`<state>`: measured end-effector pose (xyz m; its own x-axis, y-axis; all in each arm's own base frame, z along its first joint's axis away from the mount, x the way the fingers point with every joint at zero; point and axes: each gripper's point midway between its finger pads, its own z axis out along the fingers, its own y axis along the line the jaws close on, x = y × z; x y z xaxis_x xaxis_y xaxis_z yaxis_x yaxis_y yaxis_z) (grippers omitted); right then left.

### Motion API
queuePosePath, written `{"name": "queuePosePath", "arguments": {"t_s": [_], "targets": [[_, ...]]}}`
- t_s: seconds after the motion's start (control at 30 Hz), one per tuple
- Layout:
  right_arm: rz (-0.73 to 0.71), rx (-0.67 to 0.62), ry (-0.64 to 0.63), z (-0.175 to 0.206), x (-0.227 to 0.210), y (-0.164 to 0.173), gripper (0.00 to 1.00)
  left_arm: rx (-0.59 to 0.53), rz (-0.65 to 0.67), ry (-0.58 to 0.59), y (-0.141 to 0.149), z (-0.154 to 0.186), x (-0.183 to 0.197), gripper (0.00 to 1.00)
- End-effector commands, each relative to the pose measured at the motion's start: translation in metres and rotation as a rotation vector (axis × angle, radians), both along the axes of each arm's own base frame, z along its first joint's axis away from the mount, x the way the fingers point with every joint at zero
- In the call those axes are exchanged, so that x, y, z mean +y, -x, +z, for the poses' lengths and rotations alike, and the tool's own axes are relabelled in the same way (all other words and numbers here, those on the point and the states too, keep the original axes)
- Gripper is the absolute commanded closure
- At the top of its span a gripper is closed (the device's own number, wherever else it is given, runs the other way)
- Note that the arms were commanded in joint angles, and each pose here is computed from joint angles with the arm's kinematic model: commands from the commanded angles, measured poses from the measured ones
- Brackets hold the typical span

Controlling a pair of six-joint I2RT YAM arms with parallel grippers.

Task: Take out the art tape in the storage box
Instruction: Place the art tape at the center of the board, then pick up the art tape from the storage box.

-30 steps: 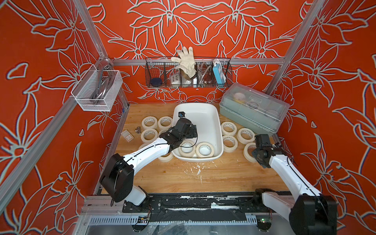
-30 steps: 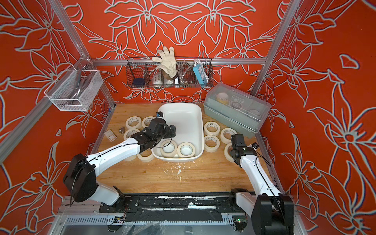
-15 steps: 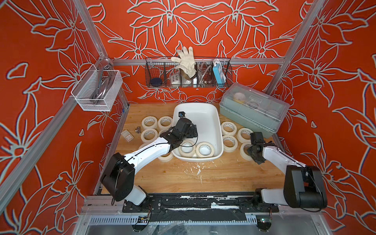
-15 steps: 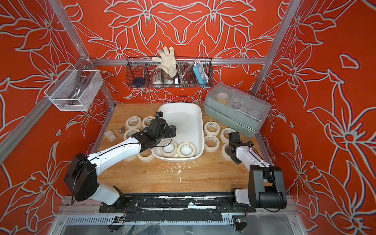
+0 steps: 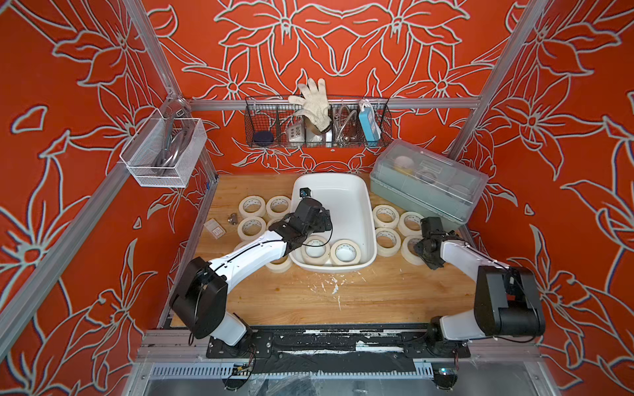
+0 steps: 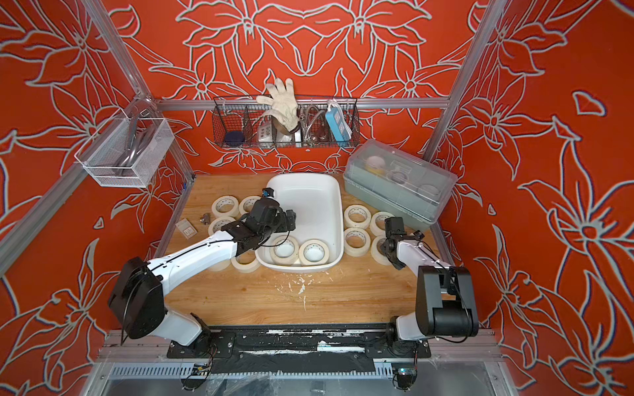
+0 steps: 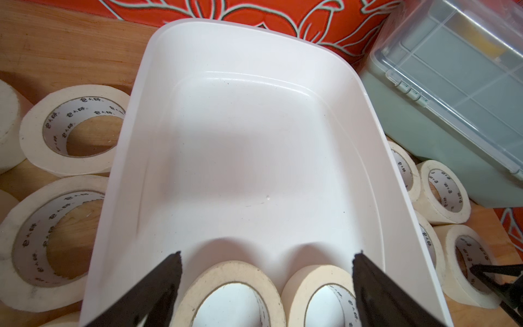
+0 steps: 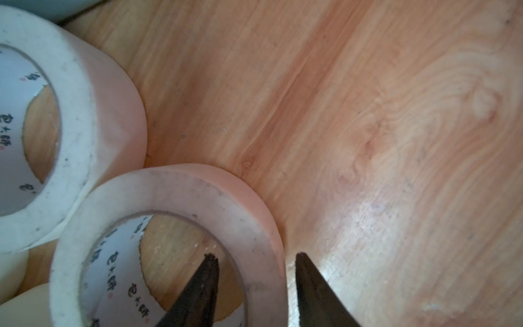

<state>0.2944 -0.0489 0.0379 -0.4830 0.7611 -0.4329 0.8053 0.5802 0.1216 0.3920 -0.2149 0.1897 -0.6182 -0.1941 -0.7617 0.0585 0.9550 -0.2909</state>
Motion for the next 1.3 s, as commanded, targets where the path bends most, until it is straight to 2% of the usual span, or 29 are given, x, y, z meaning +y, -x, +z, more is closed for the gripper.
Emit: {"name": "queuePosePath", "arguments": {"t_s": [0.0,0.17,0.33,0.47,0.7,0.77,0.9,1.0,1.27], "targets": [[-0.004,-0.035,0.044,0.020,-0.009,-0.003,0.47,-0.004,0.012,0.008,-0.006,0.005,0.000,0.08],[0.042,-0.098,0.054,0.046,-0.007,-0.007,0.34,-0.001,0.012,0.002,-0.006,0.004,0.000,0.08],[0.116,-0.179,0.065,0.082,-0.003,-0.008,0.27,0.002,0.008,-0.014,-0.009,0.006,-0.001,0.08],[0.258,-0.257,0.040,0.111,0.014,-0.014,0.23,0.016,-0.005,-0.030,-0.015,0.020,-0.006,0.08],[0.577,-0.437,-0.109,0.157,0.071,-0.023,0.21,0.073,-0.081,-0.055,-0.008,0.033,-0.015,0.09],[0.684,-0.485,-0.170,0.167,0.091,-0.021,0.21,0.116,-0.117,-0.086,-0.002,0.030,-0.016,0.10],[0.796,-0.510,-0.280,0.170,0.117,-0.018,0.22,0.205,-0.206,-0.151,0.013,0.019,-0.018,0.13],[0.844,-0.506,-0.325,0.167,0.130,-0.018,0.22,0.303,-0.329,-0.183,0.031,0.002,-0.026,0.16],[0.889,-0.498,-0.369,0.161,0.145,-0.025,0.22,0.519,-0.382,-0.386,0.060,-0.047,0.001,0.20]]}}
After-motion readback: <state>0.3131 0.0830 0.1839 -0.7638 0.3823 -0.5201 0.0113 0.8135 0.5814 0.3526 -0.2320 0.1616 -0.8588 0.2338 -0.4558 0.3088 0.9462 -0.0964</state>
